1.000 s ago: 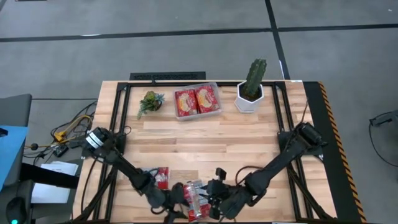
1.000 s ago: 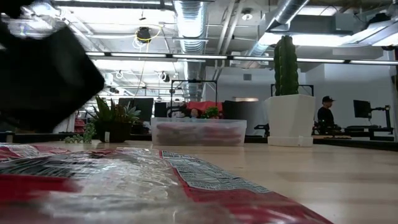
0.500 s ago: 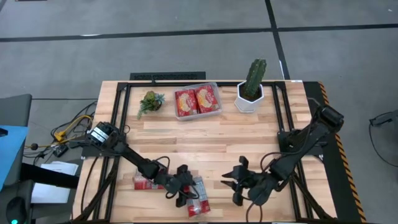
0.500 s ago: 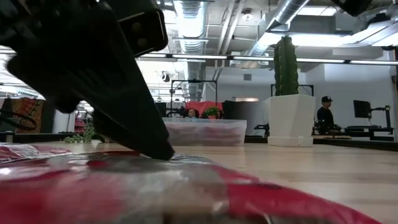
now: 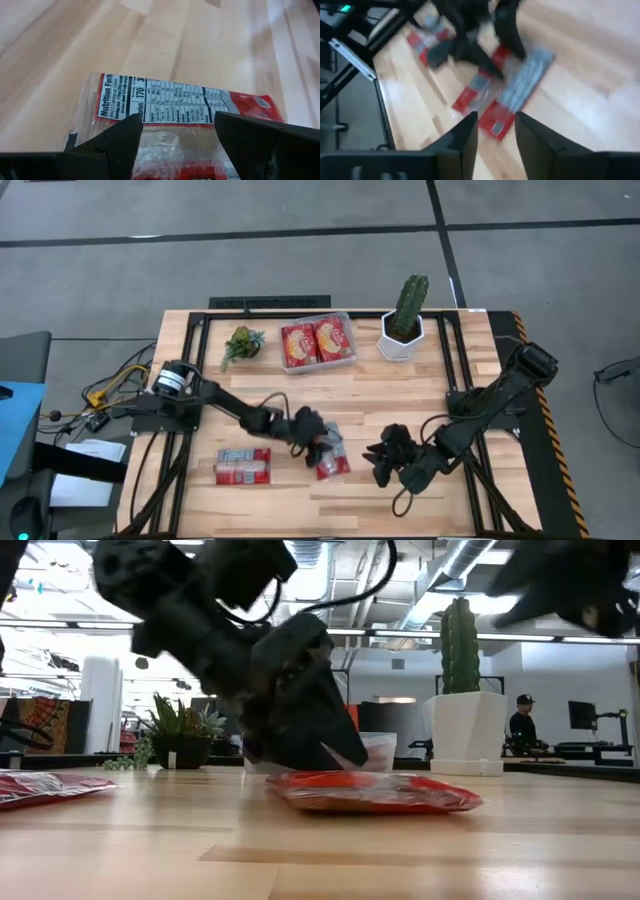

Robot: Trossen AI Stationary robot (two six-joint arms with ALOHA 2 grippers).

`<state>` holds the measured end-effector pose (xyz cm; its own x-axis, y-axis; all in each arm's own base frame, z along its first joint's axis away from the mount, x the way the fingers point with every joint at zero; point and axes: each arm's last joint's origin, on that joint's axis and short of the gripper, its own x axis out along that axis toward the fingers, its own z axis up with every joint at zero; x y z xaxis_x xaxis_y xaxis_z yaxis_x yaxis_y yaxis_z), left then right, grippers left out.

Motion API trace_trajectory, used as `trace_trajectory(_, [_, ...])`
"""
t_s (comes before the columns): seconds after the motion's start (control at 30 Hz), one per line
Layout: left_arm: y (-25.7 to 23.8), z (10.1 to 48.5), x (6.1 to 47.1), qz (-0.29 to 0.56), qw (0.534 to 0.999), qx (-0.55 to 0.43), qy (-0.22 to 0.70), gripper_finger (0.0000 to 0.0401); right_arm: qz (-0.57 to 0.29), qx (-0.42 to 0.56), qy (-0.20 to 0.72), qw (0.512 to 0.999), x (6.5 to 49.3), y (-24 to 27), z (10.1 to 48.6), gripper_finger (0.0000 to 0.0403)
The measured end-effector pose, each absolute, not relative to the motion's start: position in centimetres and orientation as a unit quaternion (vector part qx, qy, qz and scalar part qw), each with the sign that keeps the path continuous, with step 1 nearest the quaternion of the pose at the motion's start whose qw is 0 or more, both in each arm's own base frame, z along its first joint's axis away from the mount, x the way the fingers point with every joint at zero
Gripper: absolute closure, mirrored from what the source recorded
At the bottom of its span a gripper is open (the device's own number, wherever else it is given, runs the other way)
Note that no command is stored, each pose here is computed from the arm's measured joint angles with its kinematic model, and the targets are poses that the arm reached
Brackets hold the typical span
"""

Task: Sort popcorn bags into baskets
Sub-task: Put the red popcorn bag into the transparent bin

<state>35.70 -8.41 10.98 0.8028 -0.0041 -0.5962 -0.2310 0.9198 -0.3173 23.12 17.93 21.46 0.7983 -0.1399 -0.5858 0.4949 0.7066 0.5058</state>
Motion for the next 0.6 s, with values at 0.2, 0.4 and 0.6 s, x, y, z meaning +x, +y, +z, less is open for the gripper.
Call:
trace_trajectory(0.2, [-7.1,14.8,35.9,0.020,0.935,-0.243,0.259,0.0152,-0.198,0.408,0.286,0.844,23.1,16.7,19.4,0.0150])
trace_trajectory(0.4, [-7.5,20.6,33.9,0.004,0.937,-0.276,0.213,0.0152,-0.194,0.447,0.304,0.819,24.2,14.1,17.7,0.0087])
trace_trajectory(0.6, [-10.1,23.3,31.0,0.012,0.936,-0.294,0.191,0.0152,-0.186,0.428,0.320,0.824,25.3,11.0,16.6,0.0087])
